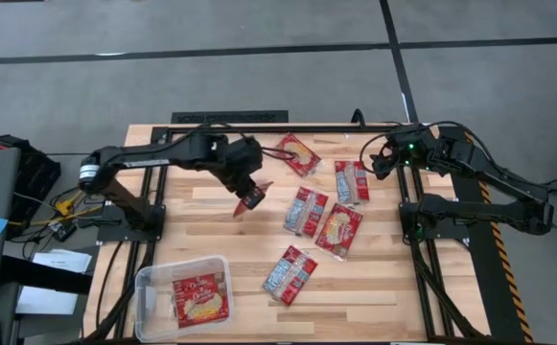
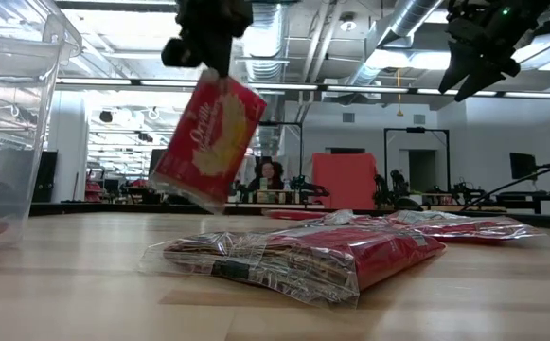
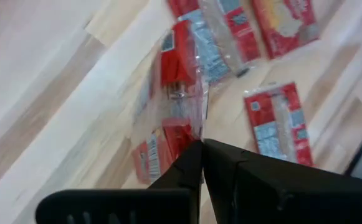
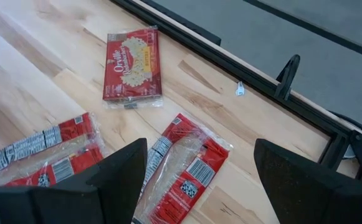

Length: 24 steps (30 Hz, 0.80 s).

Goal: Sort popcorn bags into baskets
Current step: Put the red popcorn bag into the transparent bin

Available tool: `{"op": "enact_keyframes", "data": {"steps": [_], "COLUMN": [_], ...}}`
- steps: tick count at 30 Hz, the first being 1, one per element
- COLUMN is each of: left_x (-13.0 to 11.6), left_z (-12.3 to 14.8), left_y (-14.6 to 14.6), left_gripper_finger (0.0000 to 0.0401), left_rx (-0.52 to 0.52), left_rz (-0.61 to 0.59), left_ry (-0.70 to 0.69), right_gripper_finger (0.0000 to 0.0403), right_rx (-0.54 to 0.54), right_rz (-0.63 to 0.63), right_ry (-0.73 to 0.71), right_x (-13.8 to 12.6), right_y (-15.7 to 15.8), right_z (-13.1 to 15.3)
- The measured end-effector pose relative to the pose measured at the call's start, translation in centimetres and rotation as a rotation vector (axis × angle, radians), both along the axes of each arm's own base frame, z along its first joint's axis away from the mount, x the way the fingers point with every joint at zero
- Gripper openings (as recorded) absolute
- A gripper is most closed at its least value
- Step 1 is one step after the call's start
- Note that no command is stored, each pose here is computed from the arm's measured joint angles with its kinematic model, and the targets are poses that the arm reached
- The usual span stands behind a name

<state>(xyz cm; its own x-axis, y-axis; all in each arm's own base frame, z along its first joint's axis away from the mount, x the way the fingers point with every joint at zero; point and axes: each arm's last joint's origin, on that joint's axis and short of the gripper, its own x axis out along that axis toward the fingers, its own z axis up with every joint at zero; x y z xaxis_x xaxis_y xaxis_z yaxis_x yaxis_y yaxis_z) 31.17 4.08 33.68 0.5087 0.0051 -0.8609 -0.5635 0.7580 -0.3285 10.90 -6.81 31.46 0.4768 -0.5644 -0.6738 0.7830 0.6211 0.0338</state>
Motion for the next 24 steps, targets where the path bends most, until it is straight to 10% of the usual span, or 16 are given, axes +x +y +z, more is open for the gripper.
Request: {"op": "enact_keyframes", "data": {"steps": [18,24], "left_x": [-0.3,0.2], "left_z": [0.6,-1.0], "left_y": [-2.9,-2.7], "left_gripper_finger": [0.0005,0.0083], "left_rx": [0.178,0.235], "left_rz": [-0.01,-0.082], "left_ry": [-0.014,0.017], "right_gripper_finger": [0.0317,0.0317], "right_rx": [0.001,0.006], "right_rz": [-0.002,0.003], "right_ry": [-0.004,-0.005], "right_x": [0.0,0.1], "right_y": [0.0,0.0], "right_z": [0.0,0.0]}}
